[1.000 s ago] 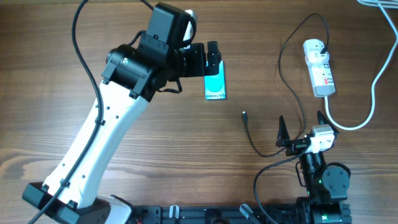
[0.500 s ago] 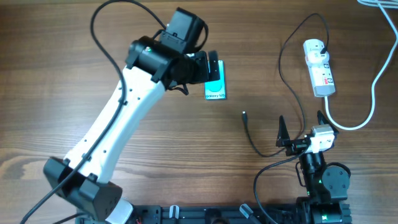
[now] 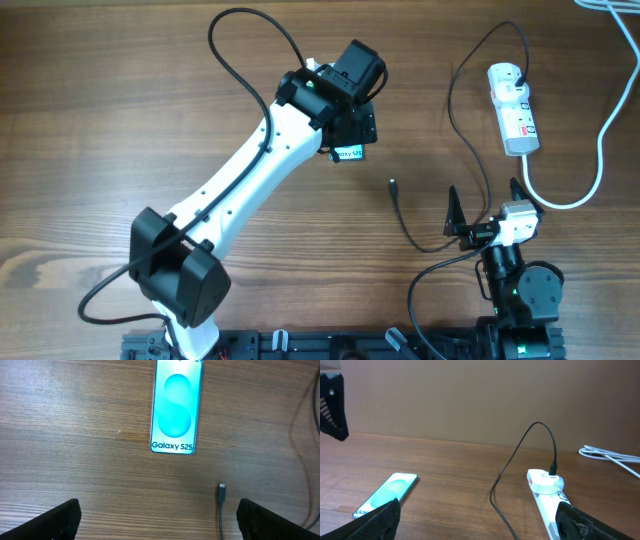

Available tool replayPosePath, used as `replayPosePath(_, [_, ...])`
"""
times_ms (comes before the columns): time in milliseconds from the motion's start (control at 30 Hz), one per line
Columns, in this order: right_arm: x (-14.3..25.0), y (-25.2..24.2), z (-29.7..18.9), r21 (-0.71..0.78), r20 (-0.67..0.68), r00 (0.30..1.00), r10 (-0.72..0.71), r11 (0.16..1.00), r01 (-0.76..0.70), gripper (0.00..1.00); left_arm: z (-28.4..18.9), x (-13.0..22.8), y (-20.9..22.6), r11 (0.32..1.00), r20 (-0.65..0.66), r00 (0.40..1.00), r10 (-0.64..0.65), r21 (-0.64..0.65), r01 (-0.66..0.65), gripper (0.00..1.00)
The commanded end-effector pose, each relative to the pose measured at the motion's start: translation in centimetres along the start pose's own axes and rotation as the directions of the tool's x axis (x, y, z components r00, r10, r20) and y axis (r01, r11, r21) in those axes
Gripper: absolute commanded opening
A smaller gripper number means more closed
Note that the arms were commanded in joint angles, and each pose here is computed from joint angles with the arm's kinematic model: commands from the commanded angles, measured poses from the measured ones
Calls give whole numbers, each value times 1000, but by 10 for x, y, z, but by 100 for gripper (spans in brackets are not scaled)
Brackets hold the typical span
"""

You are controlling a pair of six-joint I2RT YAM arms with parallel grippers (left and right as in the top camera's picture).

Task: Plug charger to phone and switch on socket
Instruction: 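Move the left gripper over the Galaxy S25 phone, then lower the left gripper and grasp the phone by its long edges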

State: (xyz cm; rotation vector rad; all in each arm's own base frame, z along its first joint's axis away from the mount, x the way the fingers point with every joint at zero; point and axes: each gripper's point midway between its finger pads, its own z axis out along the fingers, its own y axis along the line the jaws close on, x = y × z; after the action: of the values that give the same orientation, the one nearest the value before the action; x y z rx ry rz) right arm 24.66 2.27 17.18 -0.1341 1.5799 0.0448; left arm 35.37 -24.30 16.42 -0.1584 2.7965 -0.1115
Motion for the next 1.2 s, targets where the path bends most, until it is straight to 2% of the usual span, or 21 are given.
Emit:
replayPosePath(0, [-1,1,0,-4,4,1000,7,1000,-7,100,15,2,-7,999,3,1000,-10,-36,10,100])
replayPosePath(233, [-1,1,0,-4,4,1000,6,1000,-6,100,21,-7,-28,1000,51,999,-12,26,10,100])
replayPosePath(600, [-1,1,0,-4,4,1000,7,1000,-7,100,79,3,-30,999,4,1000,-18,-49,18,100])
replayPosePath(733, [-1,1,0,-4,4,1000,7,1000,-7,100,100,-7,-25,995,55,998,-20,-100,25,100])
replayPosePath(1033, [-1,1,0,-4,4,1000,7,1000,-7,100,127,-39,-17,994,111,991,-80,-69,88,100])
replayPosePath(1167, [-1,1,0,-4,4,1000,7,1000,-7,100,141,-38,-12,992,98,991,-87,-80,95,100])
